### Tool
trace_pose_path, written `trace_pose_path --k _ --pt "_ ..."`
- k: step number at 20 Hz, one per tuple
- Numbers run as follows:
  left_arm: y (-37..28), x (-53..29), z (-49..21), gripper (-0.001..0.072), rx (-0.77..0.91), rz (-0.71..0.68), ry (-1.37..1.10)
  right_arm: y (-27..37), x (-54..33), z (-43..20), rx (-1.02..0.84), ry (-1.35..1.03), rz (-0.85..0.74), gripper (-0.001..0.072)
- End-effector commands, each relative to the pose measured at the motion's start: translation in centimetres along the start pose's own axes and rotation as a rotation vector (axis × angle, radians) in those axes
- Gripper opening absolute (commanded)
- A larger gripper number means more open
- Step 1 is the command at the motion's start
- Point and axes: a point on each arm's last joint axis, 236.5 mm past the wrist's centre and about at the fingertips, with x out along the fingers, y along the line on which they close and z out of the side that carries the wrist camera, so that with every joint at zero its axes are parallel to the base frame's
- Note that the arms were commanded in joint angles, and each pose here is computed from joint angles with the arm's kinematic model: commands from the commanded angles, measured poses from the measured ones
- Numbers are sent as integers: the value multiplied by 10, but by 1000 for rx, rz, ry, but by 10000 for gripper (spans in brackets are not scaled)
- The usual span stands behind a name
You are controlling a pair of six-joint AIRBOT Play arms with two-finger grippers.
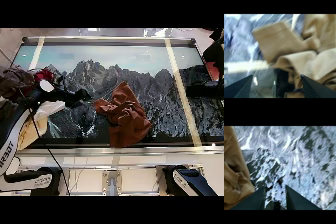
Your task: Fold the shirts.
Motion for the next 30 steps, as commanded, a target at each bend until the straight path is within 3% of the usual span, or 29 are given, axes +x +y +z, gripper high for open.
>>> trace_pose_path --k 1,7,13,19,23,24,25,27,30 --pt "20 30 -22 707 -56 36 110 24 19 -22 51 69 113 271" --pt "15 63 8 707 -165 -56 11 57 13 -16 92 53 255 271" --pt "4 76 23 706 -182 -139 -36 62 11 -15 99 48 277 271" --pt "12 91 22 699 -221 -135 -28 63 11 -15 100 48 279 270" --pt "10 91 27 548 -238 -147 -47 71 9 -13 109 45 313 271" --pt "9 91 27 476 -240 -149 -47 71 9 -13 111 45 317 270" --pt "9 91 27 380 -240 -149 -47 71 9 -13 110 44 316 270" --pt "9 91 27 6 -235 -149 -48 71 10 -15 110 49 314 270" --pt "4 90 29 12 -212 -173 -57 66 25 -33 103 104 293 270"
